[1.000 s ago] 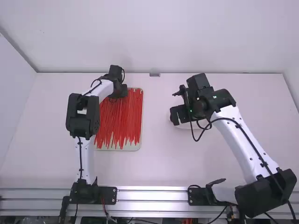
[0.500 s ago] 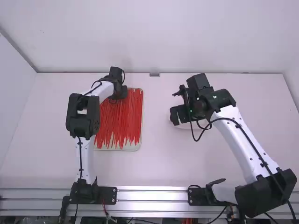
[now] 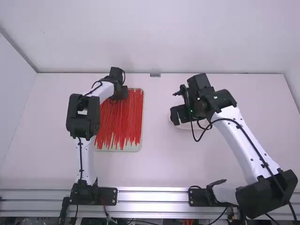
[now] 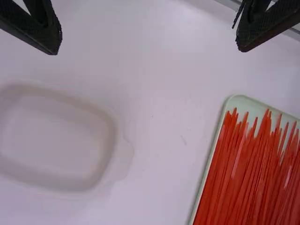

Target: Fasten the cable tie

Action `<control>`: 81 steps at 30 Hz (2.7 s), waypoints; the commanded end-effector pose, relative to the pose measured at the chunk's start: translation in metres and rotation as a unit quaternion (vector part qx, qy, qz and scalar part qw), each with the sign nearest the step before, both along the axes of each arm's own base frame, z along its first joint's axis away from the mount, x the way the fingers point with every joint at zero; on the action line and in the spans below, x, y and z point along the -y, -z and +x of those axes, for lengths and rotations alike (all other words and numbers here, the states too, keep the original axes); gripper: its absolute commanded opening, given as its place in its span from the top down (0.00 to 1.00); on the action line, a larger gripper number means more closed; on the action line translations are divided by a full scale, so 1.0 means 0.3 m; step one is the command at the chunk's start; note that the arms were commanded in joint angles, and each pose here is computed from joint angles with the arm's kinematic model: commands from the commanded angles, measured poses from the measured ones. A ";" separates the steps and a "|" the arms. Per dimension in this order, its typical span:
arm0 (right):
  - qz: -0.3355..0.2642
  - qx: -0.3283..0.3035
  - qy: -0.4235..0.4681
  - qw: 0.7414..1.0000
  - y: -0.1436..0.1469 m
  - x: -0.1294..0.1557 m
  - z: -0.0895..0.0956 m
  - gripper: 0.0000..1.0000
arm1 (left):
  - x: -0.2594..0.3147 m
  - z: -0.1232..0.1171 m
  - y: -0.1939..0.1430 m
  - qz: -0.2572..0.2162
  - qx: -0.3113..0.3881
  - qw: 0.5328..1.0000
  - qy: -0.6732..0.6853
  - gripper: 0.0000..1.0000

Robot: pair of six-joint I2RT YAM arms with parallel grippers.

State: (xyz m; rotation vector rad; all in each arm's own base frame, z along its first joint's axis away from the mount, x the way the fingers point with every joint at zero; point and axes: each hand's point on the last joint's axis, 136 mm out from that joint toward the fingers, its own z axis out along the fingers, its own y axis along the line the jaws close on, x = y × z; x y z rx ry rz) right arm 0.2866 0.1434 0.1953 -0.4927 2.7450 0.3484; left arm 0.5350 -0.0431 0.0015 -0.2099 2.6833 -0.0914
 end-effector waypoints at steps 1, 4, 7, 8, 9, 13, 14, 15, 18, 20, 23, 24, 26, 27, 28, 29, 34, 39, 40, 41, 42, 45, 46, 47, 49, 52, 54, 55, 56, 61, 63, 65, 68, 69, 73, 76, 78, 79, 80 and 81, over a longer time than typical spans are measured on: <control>0.001 0.005 -0.001 1.000 -0.014 -0.007 0.014 0.00 | -0.015 -0.034 0.060 0.007 -0.024 1.000 0.000 0.98; 0.001 0.005 -0.002 1.000 -0.014 -0.007 0.014 0.00 | -0.016 -0.031 0.059 0.007 -0.022 1.000 0.000 0.98; 0.001 0.006 -0.002 1.000 -0.014 -0.007 0.014 0.00 | -0.010 -0.026 0.045 0.004 -0.022 1.000 -0.004 0.98; 0.001 0.006 -0.001 1.000 -0.015 -0.007 0.015 0.00 | -0.017 -0.023 0.035 0.005 -0.024 1.000 -0.005 0.98; 0.002 0.006 -0.001 1.000 -0.015 -0.008 0.016 0.00 | -0.018 -0.022 0.028 0.006 -0.025 1.000 -0.006 0.98; 0.002 0.008 -0.002 1.000 -0.017 -0.009 0.018 0.00 | -0.022 -0.002 -0.078 0.020 -0.023 1.000 -0.008 0.98; 0.003 0.009 -0.002 1.000 -0.017 -0.010 0.019 0.00 | -0.023 0.008 -0.125 0.025 -0.017 1.000 -0.009 0.98; 0.003 0.009 -0.003 1.000 -0.017 -0.012 0.019 0.00 | -0.026 0.015 -0.166 0.027 -0.010 1.000 -0.010 0.98; 0.004 0.012 -0.001 1.000 -0.019 -0.011 0.025 0.00 | -0.021 0.029 -0.288 0.025 0.011 1.000 -0.010 0.98; 0.005 0.014 -0.002 1.000 -0.021 -0.014 0.027 0.00 | -0.005 0.022 -0.381 0.027 0.029 0.999 -0.008 0.98; 0.007 0.020 -0.006 1.000 -0.025 -0.024 0.032 0.00 | 0.005 -0.005 -0.522 0.023 0.057 0.998 -0.005 0.98; 0.008 0.022 -0.005 1.000 -0.026 -0.024 0.035 0.00 | -0.002 -0.014 -0.560 0.023 0.065 0.998 -0.007 0.98; 0.009 0.025 -0.005 1.000 -0.028 -0.026 0.039 0.00 | 0.000 -0.038 -0.625 0.021 0.078 0.997 -0.006 0.98; 0.009 0.027 -0.005 1.000 -0.029 -0.027 0.042 0.00 | 0.007 -0.066 -0.685 0.020 0.090 0.996 -0.003 0.98; 0.010 0.029 -0.005 1.000 -0.031 -0.029 0.045 0.00 | -0.001 -0.089 -0.723 0.023 0.096 0.995 -0.006 0.98; 0.011 0.031 -0.005 0.999 -0.032 -0.029 0.048 0.01 | -0.013 -0.110 -0.755 0.029 0.101 0.994 -0.011 0.98; 0.017 0.047 -0.007 0.999 -0.044 -0.039 0.070 0.01 | -0.043 -0.242 -0.887 0.058 0.123 0.990 -0.025 0.98; 0.026 0.064 -0.007 0.998 -0.060 -0.051 0.095 0.00 | -0.050 -0.381 -0.921 0.066 0.141 0.987 -0.039 0.98; 0.028 0.068 -0.006 0.997 -0.063 -0.053 0.101 0.01 | -0.045 -0.416 -0.921 0.061 0.149 0.986 -0.040 0.98; 0.034 0.071 -0.008 0.997 -0.069 -0.061 0.106 0.00 | -0.040 -0.455 -0.918 0.052 0.160 0.985 -0.045 0.98; 0.037 0.071 -0.010 0.997 -0.070 -0.065 0.106 0.00 | -0.038 -0.465 -0.919 0.050 0.164 0.984 -0.043 0.98; 0.072 0.074 -0.026 0.994 -0.091 -0.108 0.106 0.00 | -0.014 -0.529 -0.921 0.023 0.196 0.980 -0.028 0.98; 0.086 0.076 -0.035 0.993 -0.101 -0.125 0.105 0.00 | 0.003 -0.553 -0.929 0.004 0.214 0.977 -0.018 0.98; 0.103 0.078 -0.047 0.991 -0.113 -0.147 0.103 0.01 | 0.021 -0.571 -0.940 -0.014 0.233 0.972 -0.007 0.98; 0.126 0.083 -0.066 0.986 -0.131 -0.176 0.100 0.00 | 0.053 -0.596 -0.962 -0.042 0.261 0.964 0.014 0.98; 0.173 0.090 -0.095 0.976 -0.173 -0.231 0.094 0.01 | 0.109 -0.634 -1.017 -0.086 0.309 0.946 0.055 0.98; 0.203 0.094 -0.114 0.968 -0.202 -0.264 0.088 0.01 | 0.136 -0.650 -1.058 -0.111 0.336 0.932 0.072 0.98; 0.220 0.095 -0.125 0.963 -0.219 -0.282 0.082 0.00 | 0.152 -0.656 -1.081 -0.123 0.350 0.925 0.083 0.98; 0.239 0.097 -0.137 0.956 -0.239 -0.301 0.075 0.00 | 0.169 -0.660 -1.105 -0.134 0.363 0.917 0.095 0.98; 0.306 0.099 -0.187 0.928 -0.313 -0.364 0.037 0.00 | 0.218 -0.653 -1.162 -0.177 0.387 0.897 0.117 0.98; 0.324 0.105 -0.210 0.916 -0.340 -0.397 0.017 0.00 | 0.257 -0.634 -1.179 -0.216 0.389 0.886 0.127 0.98; 0.325 0.113 -0.220 0.913 -0.348 -0.417 0.012 0.00 | 0.291 -0.621 -1.193 -0.248 0.389 0.877 0.138 0.98; 0.326 0.130 -0.239 0.906 -0.364 -0.451 0.002 0.00 | 0.353 -0.603 -1.213 -0.289 0.388 0.861 0.154 0.98; 0.325 0.136 -0.247 0.903 -0.368 -0.459 -0.002 0.00 | 0.366 -0.597 -1.217 -0.295 0.390 0.858 0.155 0.98; 0.328 0.159 -0.271 0.891 -0.391 -0.493 -0.011 0.00 | 0.433 -0.588 -1.252 -0.313 0.407 0.840 0.176 0.98; 0.331 0.174 -0.274 0.886 -0.409 -0.498 0.000 0.03 | 0.468 -0.602 -1.302 -0.325 0.429 0.821 0.191 0.98; 0.334 0.173 -0.270 0.886 -0.412 -0.499 0.002 0.04 | 0.475 -0.606 -1.319 -0.339 0.431 0.815 0.188 0.98; 0.338 0.169 -0.264 0.887 -0.416 -0.499 0.005 0.05 | 0.472 -0.605 -1.332 -0.350 0.432 0.811 0.182 0.98; 0.339 0.170 -0.260 0.888 -0.419 -0.495 0.012 0.10 | 0.475 -0.610 -1.342 -0.359 0.432 0.808 0.179 0.98; 0.339 0.170 -0.259 0.888 -0.420 -0.495 0.012 0.12 | 0.476 -0.610 -1.344 -0.360 0.432 0.807 0.179 0.98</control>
